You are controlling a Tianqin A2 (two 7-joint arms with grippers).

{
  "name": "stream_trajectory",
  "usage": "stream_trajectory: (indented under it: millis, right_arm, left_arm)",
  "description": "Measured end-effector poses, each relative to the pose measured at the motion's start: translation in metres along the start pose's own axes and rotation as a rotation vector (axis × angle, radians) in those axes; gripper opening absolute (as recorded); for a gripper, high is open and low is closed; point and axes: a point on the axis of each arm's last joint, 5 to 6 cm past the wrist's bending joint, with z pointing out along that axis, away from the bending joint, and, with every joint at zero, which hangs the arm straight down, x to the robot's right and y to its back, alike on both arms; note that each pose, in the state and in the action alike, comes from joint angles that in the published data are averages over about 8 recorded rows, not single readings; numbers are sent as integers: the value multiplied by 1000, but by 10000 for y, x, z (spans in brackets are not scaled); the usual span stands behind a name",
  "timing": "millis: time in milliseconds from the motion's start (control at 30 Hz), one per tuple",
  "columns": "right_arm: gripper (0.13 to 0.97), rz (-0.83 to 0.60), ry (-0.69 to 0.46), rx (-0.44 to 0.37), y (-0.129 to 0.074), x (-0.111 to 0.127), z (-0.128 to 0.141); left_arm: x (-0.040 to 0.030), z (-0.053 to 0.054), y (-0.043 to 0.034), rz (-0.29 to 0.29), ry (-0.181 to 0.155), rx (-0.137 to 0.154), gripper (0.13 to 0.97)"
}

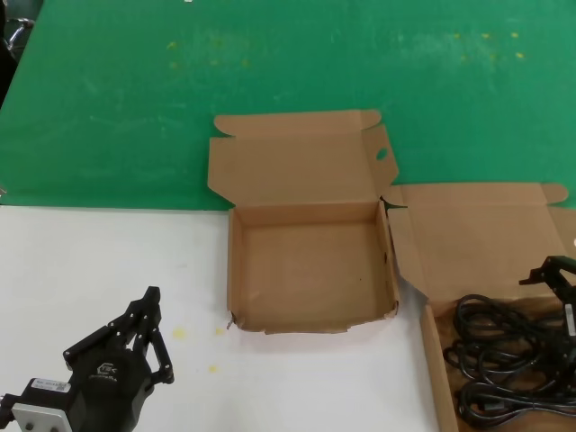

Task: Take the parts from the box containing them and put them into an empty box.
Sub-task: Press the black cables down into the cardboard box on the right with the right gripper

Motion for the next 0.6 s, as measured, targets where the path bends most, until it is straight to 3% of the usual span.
stream_trajectory:
  millis: [200,467,600]
  right_arm:
    - [772,3,-7,-3,9,-25,11]
    - [672,7,-10,-1,13,-53,42]
    - [672,7,-11,-1,14,-57,48]
  left_arm:
    - [0,0,0,0,0,0,132]
    - [0,0,0,0,0,0,132]
    - [0,0,0,0,0,0,132]
